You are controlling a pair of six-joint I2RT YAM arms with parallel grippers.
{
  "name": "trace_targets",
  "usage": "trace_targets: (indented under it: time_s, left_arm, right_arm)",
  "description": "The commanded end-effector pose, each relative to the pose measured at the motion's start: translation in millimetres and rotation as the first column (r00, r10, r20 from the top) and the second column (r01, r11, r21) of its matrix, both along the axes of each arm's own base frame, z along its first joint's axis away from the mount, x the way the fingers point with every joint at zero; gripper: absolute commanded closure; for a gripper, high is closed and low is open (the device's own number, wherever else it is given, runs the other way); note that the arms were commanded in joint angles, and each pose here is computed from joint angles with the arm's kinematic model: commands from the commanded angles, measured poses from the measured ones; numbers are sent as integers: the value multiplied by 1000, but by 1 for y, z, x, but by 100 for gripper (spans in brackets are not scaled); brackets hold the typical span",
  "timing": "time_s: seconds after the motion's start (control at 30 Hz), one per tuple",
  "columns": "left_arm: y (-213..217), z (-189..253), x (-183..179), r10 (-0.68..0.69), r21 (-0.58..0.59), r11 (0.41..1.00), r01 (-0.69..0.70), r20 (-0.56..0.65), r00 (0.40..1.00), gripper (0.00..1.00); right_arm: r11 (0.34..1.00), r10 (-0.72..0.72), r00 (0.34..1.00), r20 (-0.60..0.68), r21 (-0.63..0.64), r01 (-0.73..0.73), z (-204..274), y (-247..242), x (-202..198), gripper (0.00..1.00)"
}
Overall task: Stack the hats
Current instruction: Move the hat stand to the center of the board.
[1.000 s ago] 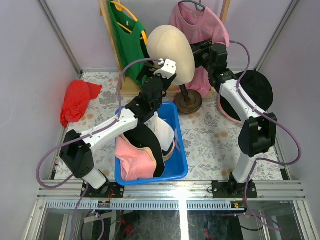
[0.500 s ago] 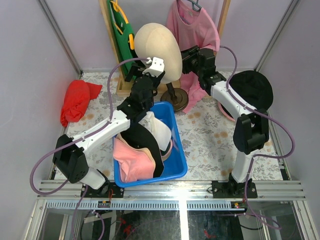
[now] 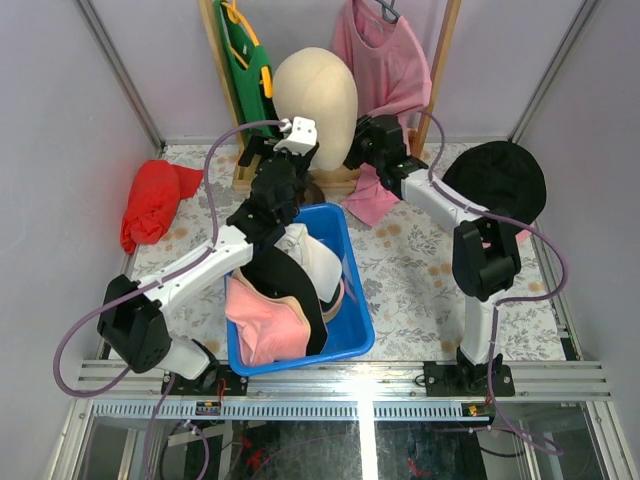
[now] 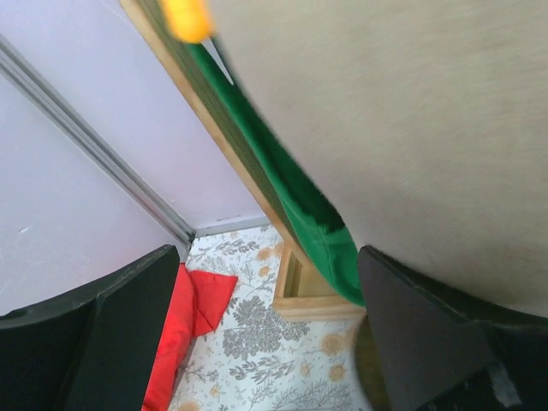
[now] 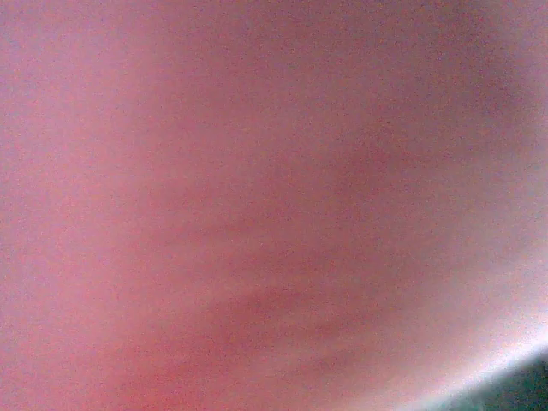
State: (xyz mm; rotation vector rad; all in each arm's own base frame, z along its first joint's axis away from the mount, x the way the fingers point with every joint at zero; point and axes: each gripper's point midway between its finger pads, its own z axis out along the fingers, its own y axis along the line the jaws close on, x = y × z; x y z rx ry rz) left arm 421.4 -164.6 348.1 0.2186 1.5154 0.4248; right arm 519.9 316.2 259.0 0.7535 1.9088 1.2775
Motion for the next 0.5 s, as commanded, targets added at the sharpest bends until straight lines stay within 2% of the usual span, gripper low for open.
trace_targets:
  time_s: [0.0, 0.3, 0.47]
  left_arm:
    - [-29, 91, -14, -138, -226, 949, 221, 334, 933, 14]
    - [-11, 74, -23, -91, -268, 947, 179, 311, 946, 14]
    - [3, 51, -33, -50, -310, 940, 141, 281, 958, 14]
  right_arm:
    - [885, 464, 882, 77, 2, -466, 18, 120, -112, 45]
    - [868, 496, 865, 72, -27, -496, 18, 133, -117, 45]
    - [872, 489, 869, 83, -70, -484, 24, 131, -115, 45]
